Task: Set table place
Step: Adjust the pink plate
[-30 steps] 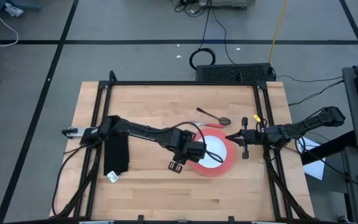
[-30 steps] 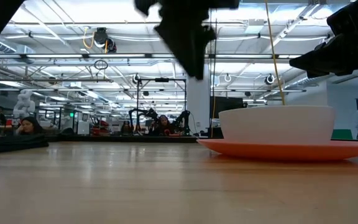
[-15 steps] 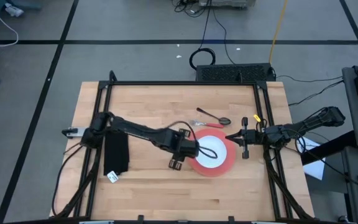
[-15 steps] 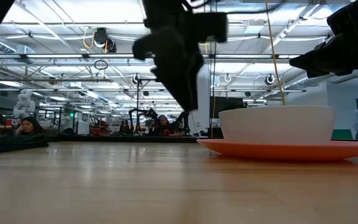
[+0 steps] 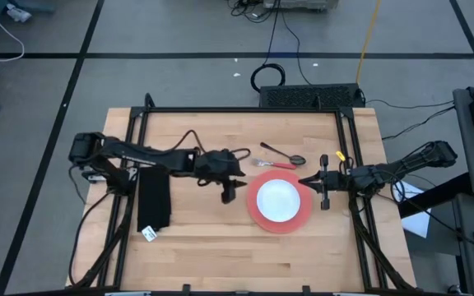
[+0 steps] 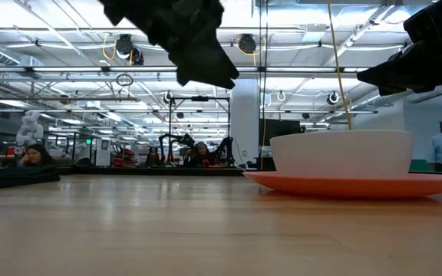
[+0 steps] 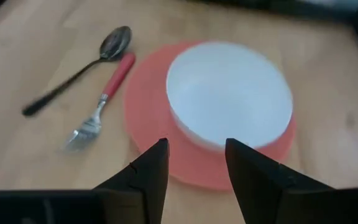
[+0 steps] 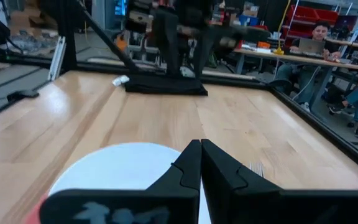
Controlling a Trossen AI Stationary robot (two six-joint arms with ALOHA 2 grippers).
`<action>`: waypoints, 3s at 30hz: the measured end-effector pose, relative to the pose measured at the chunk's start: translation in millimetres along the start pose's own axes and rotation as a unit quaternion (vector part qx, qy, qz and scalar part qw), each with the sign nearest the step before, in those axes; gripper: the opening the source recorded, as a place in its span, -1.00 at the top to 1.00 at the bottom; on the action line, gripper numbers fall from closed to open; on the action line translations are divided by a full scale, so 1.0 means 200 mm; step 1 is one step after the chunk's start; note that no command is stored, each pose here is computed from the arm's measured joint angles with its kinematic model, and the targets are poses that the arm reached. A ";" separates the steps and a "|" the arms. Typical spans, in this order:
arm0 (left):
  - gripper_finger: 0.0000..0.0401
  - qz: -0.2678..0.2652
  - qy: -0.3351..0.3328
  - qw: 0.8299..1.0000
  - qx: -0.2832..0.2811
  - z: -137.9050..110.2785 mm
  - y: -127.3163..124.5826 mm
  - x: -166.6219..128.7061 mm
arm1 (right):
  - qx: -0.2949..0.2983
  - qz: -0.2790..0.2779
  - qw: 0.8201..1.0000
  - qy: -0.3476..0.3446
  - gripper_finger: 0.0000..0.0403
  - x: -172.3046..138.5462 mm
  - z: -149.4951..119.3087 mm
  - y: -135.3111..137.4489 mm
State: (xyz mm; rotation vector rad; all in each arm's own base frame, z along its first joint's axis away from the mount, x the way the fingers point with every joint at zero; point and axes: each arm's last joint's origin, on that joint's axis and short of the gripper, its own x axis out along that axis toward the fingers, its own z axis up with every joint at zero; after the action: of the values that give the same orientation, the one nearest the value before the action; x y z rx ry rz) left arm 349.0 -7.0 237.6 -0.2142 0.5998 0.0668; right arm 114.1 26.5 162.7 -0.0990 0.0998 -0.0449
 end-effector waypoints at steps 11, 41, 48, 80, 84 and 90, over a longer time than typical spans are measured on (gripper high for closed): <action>0.20 -0.029 0.042 0.991 -0.120 -0.14 0.05 0.12 | 0.009 -0.002 1.000 -0.022 1.00 0.00 0.02 0.00; -0.14 -0.026 0.082 0.979 -0.184 -0.24 0.24 0.31 | 0.008 -0.002 1.000 -0.024 1.00 0.00 0.02 0.00; -0.14 -0.031 0.080 0.981 -0.172 -0.25 0.24 0.33 | 0.007 -0.002 1.000 -0.024 1.00 0.00 0.02 0.00; -0.13 -0.012 0.140 0.982 -0.126 -0.25 0.18 0.58 | 0.007 -0.002 1.000 -0.019 1.00 0.00 0.02 0.00; -0.09 -0.009 0.144 0.982 -0.121 -0.25 0.19 0.58 | 0.008 -0.002 1.000 -0.021 1.00 0.01 0.02 0.00; 0.43 -0.004 0.142 0.983 -0.113 -0.25 0.19 0.58 | 0.008 -0.002 1.000 -0.023 1.00 0.01 0.02 0.00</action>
State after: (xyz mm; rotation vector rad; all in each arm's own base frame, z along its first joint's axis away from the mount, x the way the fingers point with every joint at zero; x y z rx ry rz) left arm 411.6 18.1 124.9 -0.4507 0.8756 0.0971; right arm 115.7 26.9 167.3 -0.0842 0.0536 -0.0475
